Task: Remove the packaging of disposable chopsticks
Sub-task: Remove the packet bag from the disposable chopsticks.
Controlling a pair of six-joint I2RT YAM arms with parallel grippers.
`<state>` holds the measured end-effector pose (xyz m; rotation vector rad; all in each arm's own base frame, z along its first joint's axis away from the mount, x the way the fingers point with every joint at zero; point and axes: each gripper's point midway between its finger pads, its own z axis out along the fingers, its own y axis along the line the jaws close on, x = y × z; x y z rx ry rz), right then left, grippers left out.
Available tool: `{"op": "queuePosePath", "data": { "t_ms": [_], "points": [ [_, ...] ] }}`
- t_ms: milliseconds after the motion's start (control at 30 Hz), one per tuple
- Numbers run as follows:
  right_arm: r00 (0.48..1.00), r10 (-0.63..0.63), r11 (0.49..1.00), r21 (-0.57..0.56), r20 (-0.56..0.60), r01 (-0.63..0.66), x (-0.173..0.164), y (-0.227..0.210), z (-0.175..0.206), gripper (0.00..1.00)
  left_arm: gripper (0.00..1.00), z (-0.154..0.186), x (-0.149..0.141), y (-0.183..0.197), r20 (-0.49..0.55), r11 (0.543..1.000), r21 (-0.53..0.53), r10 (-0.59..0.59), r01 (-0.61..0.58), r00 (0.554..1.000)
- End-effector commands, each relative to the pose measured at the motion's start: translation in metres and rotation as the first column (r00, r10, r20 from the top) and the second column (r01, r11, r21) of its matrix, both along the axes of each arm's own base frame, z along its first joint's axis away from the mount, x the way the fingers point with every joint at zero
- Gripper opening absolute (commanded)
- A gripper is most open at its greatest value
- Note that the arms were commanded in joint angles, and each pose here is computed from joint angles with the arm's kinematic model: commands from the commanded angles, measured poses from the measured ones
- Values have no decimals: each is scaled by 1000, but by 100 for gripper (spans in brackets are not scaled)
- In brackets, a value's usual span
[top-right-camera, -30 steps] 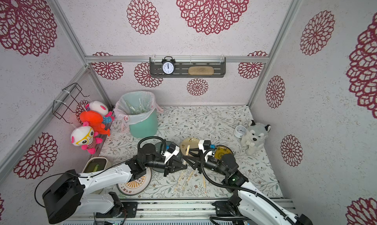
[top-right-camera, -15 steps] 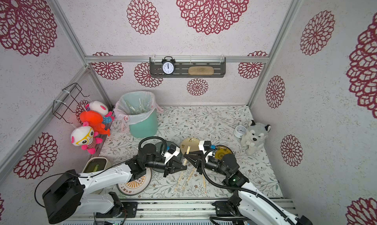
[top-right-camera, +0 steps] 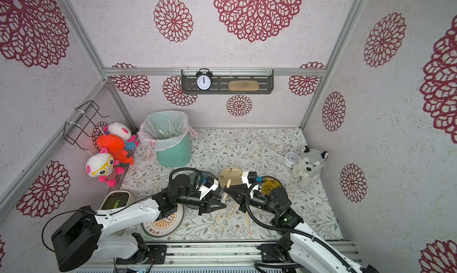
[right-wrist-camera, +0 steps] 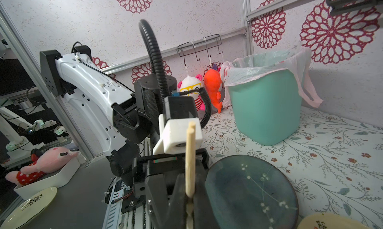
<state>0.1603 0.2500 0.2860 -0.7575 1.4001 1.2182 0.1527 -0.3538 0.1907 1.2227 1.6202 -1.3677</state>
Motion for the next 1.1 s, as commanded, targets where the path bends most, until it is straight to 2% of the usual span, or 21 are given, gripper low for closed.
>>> {"op": "queuePosePath", "data": {
  "t_ms": [0, 67, 133, 233, 300, 367, 467, 533, 667, 1067],
  "points": [
    [995, -32, 998, 54, 91, 27, 1, -5, 29, 0, 55, -13, 1, 2, -9, 999, 40, 19, -18, 1000],
    [995, -34, 998, 58, 90, 29, 2, -6, 32, 0, 60, -17, 4, 7, -6, 998, 49, 43, -43, 999],
    [995, -35, 997, 65, 93, 29, 1, -7, 34, 0, 59, -22, 4, 11, -4, 997, 52, 54, -54, 999],
    [995, -40, 997, 74, 93, 33, 2, -8, 36, 0, 52, -25, 1, 12, -15, 998, 50, 46, -46, 999],
    [994, -51, 996, 81, 95, 44, 3, -9, 37, 0, 50, -29, 0, 12, -25, 998, 50, 41, -40, 999],
    [994, -57, 995, 86, 98, 48, 3, -10, 39, 0, 44, -34, 0, 12, -34, 998, 57, 42, -40, 999],
    [993, -67, 994, 91, 94, 58, 5, -11, 39, 0, 18, -39, 1, 9, -43, 998, 59, 37, -35, 998],
    [993, -75, 994, 92, 91, 66, 7, -11, 39, 0, 11, -40, 1, 8, -48, 998, 59, 32, -29, 998],
    [990, -108, 990, 105, 86, 99, 11, -16, 43, 0, 5, -45, 1, 10, -44, 997, 66, 42, -39, 998],
    [987, -141, 983, 127, 80, 130, 16, -23, 50, 0, 12, -52, 4, 14, -46, 995, 73, 74, -70, 996]
  ]
}}
